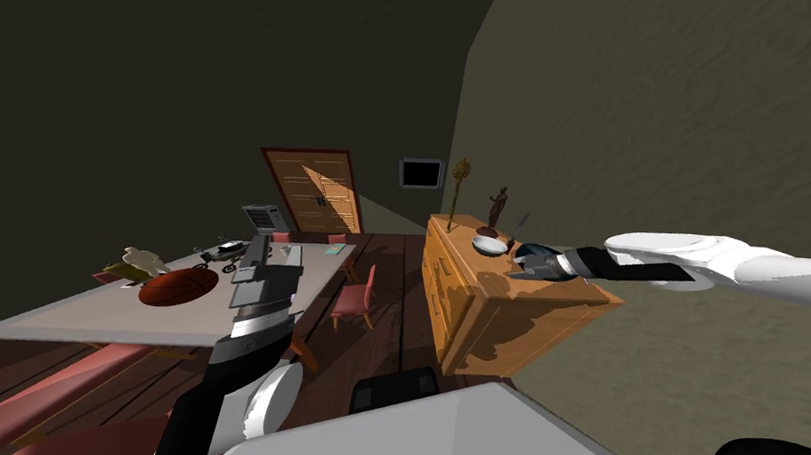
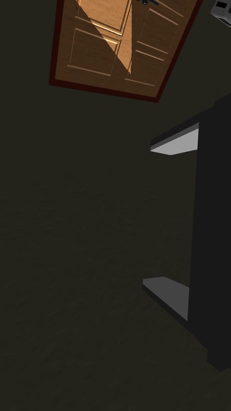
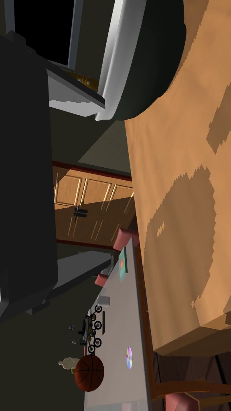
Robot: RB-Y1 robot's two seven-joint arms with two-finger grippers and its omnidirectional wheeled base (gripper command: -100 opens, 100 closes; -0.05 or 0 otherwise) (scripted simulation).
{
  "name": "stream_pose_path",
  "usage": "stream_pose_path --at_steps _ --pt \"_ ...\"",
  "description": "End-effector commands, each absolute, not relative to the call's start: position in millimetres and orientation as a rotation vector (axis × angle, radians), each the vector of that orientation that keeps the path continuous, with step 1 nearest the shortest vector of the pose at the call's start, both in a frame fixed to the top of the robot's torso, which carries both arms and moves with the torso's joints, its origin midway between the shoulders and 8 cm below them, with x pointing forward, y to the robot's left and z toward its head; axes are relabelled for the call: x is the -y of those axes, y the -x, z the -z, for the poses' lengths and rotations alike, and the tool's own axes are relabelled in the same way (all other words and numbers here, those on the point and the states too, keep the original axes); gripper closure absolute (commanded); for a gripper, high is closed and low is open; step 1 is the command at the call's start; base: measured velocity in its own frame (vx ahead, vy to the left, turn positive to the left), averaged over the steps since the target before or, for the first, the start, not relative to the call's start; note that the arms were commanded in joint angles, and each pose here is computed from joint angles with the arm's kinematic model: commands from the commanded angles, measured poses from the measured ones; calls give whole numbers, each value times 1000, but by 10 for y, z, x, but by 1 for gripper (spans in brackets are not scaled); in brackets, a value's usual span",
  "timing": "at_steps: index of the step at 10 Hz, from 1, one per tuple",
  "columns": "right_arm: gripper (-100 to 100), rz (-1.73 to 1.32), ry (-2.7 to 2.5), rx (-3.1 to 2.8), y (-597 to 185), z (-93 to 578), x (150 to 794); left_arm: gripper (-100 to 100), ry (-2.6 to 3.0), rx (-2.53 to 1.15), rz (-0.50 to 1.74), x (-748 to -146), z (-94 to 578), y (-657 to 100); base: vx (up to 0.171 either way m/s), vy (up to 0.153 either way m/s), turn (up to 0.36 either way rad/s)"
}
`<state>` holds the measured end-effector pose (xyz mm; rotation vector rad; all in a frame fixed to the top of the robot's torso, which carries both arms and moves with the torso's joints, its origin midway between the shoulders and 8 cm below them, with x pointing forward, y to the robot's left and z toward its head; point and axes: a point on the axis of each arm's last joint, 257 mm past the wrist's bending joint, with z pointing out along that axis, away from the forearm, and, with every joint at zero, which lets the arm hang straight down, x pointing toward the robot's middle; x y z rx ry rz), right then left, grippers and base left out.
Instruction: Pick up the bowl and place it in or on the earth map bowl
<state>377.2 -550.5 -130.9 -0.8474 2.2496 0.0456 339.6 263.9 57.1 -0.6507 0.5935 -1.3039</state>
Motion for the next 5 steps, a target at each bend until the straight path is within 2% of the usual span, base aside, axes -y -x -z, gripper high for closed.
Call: stream_pose_path --at_steps 1,5 --pt "-100 -15 892 -2264 -3837 1240 5514 0 651 -593 1304 -2639 -571 -3396 50 -11 32" --pt "-100 61 955 -2311 -3942 1146 5622 0 651 -593 1304 -2639 -571 -3396 35 -7 37"
